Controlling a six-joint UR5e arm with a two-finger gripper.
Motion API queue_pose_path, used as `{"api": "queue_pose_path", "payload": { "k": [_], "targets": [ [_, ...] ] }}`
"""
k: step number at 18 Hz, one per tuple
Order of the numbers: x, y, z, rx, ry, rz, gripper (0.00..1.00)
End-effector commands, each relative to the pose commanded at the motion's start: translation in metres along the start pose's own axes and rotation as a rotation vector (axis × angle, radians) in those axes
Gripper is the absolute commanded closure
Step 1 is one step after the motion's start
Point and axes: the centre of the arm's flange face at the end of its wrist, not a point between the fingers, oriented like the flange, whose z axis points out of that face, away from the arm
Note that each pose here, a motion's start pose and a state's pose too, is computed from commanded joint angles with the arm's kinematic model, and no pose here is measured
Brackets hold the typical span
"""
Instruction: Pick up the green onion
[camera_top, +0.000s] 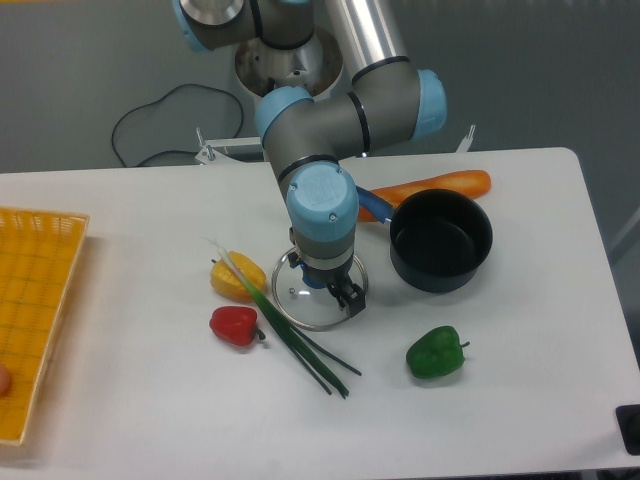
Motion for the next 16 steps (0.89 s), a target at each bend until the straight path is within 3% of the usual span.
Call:
{"api": "queue_pose_path", "payload": {
  "k": [16],
  "targets": [
    [0.007, -0.002, 0.016, -0.020, 0.020, -0.016, 0.00]
  ]
}}
